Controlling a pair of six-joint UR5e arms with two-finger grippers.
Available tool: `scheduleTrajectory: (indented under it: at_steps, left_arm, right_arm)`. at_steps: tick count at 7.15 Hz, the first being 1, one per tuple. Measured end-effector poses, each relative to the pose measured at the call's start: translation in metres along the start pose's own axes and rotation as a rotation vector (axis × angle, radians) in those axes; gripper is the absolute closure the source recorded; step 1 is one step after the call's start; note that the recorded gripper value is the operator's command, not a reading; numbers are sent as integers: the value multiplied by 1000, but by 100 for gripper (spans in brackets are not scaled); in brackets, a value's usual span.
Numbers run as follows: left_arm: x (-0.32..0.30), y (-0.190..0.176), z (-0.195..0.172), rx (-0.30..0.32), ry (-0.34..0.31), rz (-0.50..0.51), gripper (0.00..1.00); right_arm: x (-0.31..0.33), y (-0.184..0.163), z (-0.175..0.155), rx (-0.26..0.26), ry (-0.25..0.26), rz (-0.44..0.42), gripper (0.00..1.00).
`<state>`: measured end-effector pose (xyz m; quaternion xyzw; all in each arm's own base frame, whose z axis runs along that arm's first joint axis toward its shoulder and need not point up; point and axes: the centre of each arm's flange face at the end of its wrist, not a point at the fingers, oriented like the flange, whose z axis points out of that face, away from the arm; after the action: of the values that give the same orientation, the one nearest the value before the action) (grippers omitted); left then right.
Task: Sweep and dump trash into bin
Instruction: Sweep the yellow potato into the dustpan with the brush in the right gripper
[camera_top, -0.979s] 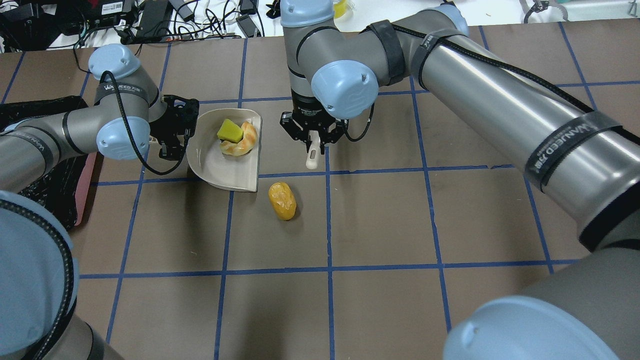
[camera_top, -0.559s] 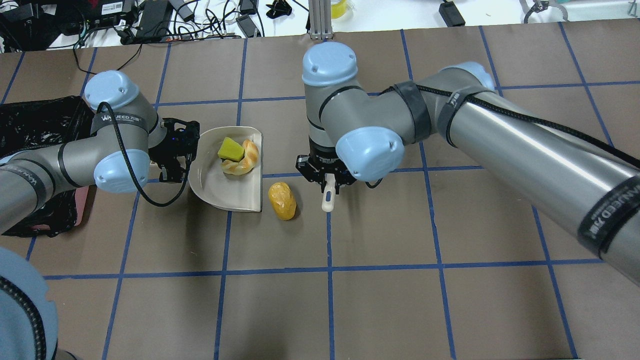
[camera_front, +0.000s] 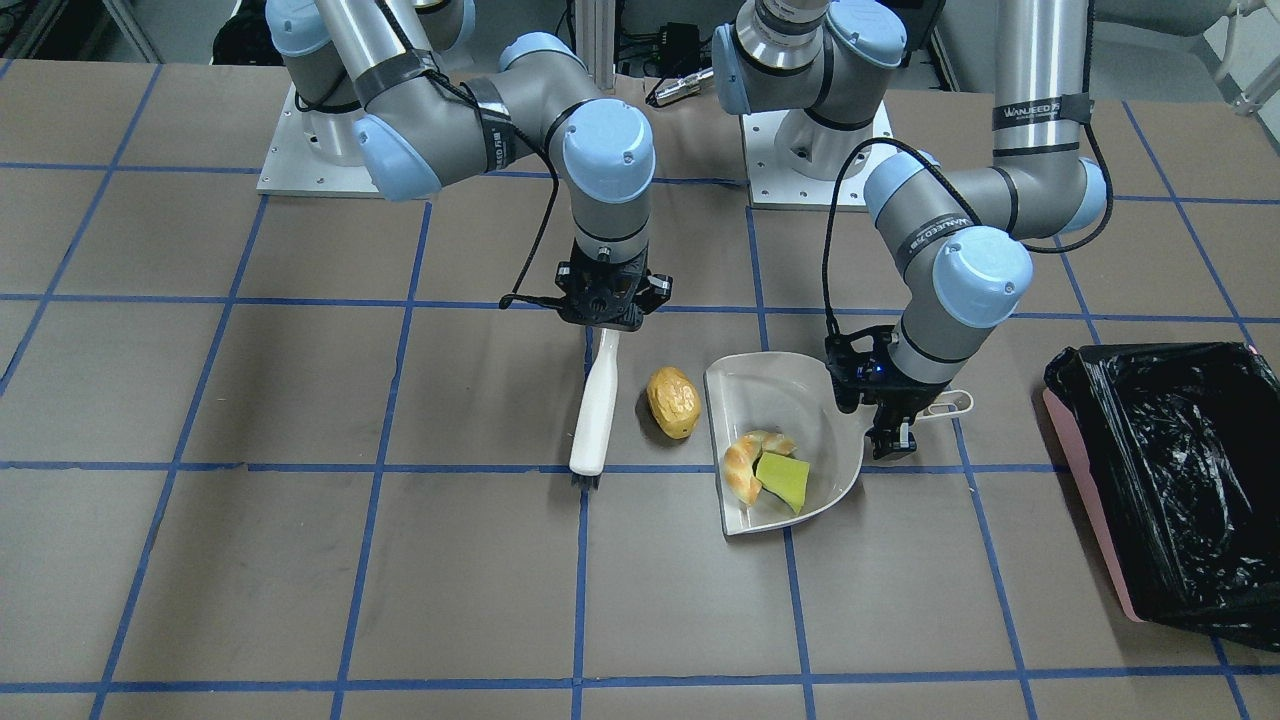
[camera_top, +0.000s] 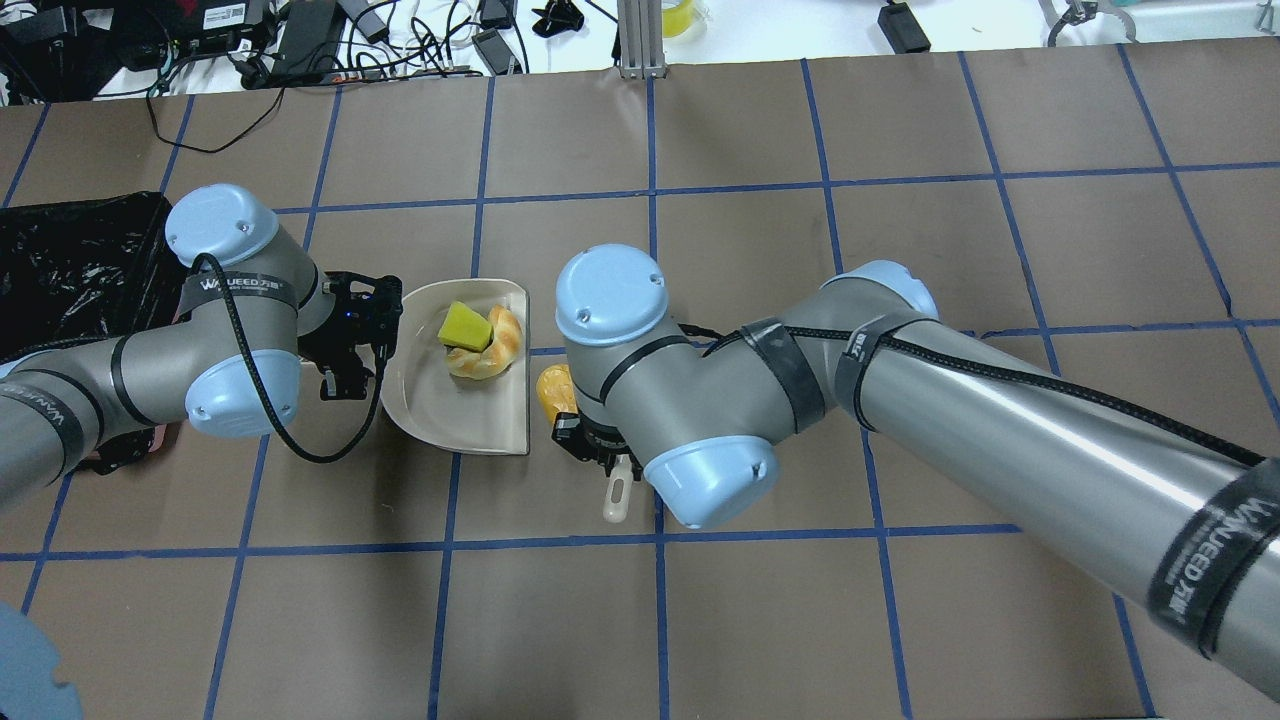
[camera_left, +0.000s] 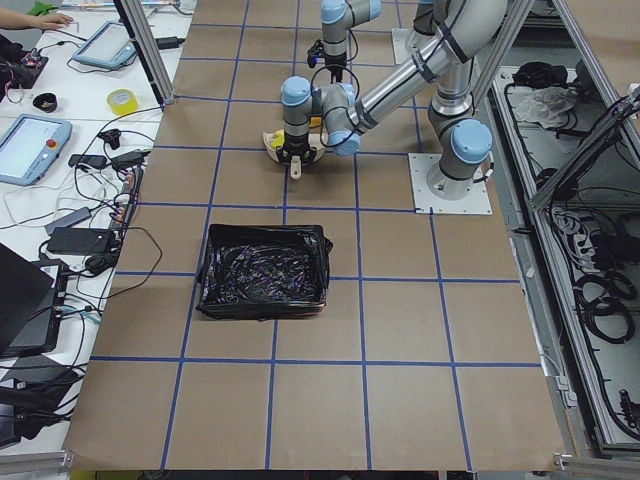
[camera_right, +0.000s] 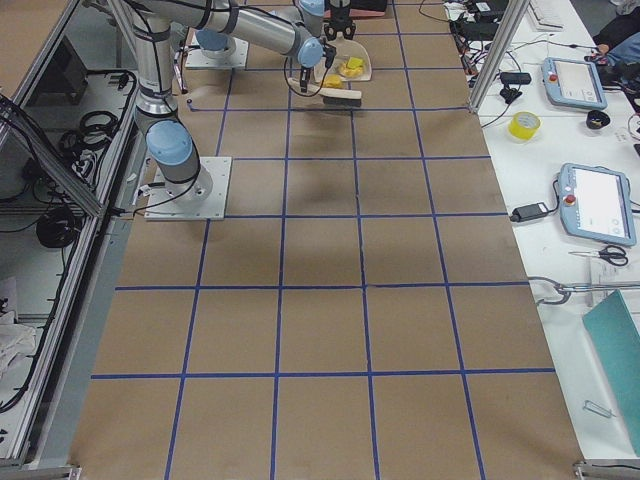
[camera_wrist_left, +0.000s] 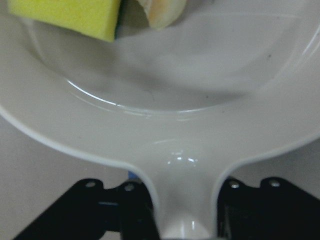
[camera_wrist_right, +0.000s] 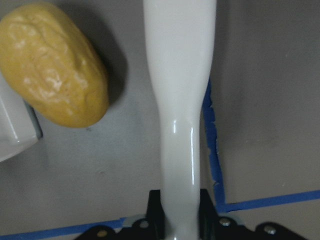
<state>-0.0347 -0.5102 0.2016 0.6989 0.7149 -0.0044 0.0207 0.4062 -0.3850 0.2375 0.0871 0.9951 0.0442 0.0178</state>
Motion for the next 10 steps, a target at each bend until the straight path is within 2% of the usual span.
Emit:
scheduleTrajectory:
  at_steps: [4, 7, 10]
  left_arm:
    - [2, -1, -1, 0, -1, -3, 100]
    - [1, 0, -3, 1, -5, -4, 100]
    - [0, 0, -4, 0, -10, -4, 100]
  right_arm:
    - [-48, 12, 14, 50, -75, 77, 100]
    - [-115, 3, 0, 60, -140, 154, 100]
    - [-138, -1, -18, 45, -129, 171, 100]
